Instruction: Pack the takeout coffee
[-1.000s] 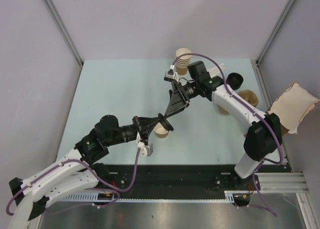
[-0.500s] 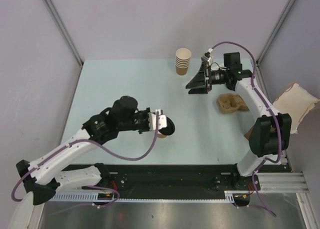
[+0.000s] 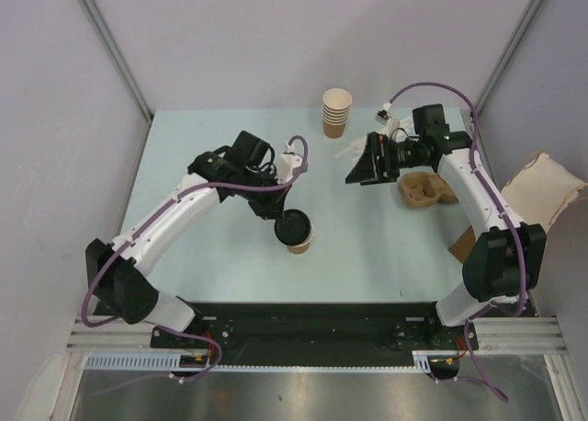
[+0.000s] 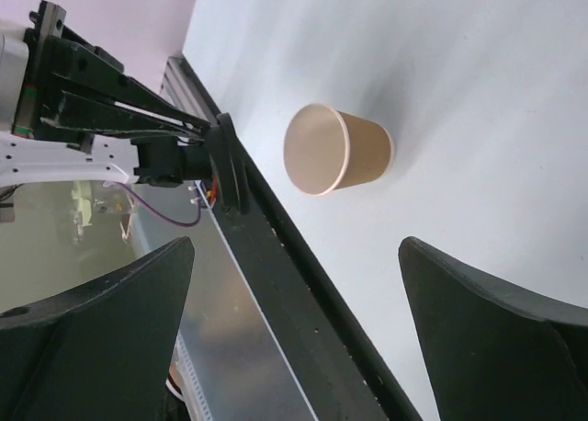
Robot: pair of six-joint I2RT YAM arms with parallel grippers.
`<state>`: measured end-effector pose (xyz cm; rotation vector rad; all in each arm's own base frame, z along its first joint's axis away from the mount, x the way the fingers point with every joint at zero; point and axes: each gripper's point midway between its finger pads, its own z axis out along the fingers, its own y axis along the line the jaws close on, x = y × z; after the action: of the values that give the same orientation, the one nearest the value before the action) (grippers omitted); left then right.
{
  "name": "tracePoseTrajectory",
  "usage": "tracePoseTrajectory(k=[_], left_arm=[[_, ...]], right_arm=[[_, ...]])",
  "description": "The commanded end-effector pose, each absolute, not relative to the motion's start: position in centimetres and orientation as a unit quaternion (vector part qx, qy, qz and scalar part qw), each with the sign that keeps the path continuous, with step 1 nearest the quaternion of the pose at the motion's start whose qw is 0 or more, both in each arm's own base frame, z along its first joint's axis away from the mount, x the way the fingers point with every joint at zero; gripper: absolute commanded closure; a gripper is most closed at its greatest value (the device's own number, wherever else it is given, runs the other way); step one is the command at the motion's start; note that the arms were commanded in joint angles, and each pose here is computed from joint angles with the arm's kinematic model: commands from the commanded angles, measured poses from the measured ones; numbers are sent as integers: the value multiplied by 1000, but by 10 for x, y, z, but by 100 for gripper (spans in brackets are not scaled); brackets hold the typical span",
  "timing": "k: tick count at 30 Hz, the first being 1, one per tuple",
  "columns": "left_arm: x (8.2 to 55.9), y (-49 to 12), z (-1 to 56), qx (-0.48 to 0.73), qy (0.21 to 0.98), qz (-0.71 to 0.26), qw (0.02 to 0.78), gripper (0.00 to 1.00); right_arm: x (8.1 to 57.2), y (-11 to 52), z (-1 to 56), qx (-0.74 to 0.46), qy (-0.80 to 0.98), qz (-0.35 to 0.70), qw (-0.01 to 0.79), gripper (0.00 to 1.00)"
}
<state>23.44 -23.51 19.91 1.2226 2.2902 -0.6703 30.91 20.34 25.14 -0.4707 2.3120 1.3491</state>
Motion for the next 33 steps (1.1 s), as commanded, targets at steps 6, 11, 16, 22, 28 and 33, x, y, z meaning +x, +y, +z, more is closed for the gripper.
tracePoseTrajectory(k=[6, 11, 16, 22, 28, 33], left_arm=[[242, -249, 197, 328, 890, -266, 172, 100], [257, -249, 183, 297, 906, -253, 166, 100], [269, -250, 176, 290, 912, -237, 169, 100], [279, -247, 163, 279, 922, -213, 161, 100], [284, -245, 157, 271, 926, -219, 144, 100], [280, -248, 154, 274, 925, -230, 131, 100]], right_arm=[[300, 205, 243, -200, 839, 447, 237, 0], [294, 214, 236, -220, 839, 438, 235, 0], [289, 220, 234, -227, 835, 444, 233, 0], [288, 222, 234, -228, 834, 446, 233, 0], [285, 222, 239, -231, 830, 449, 237, 0], [286, 221, 238, -229, 831, 447, 237, 0]])
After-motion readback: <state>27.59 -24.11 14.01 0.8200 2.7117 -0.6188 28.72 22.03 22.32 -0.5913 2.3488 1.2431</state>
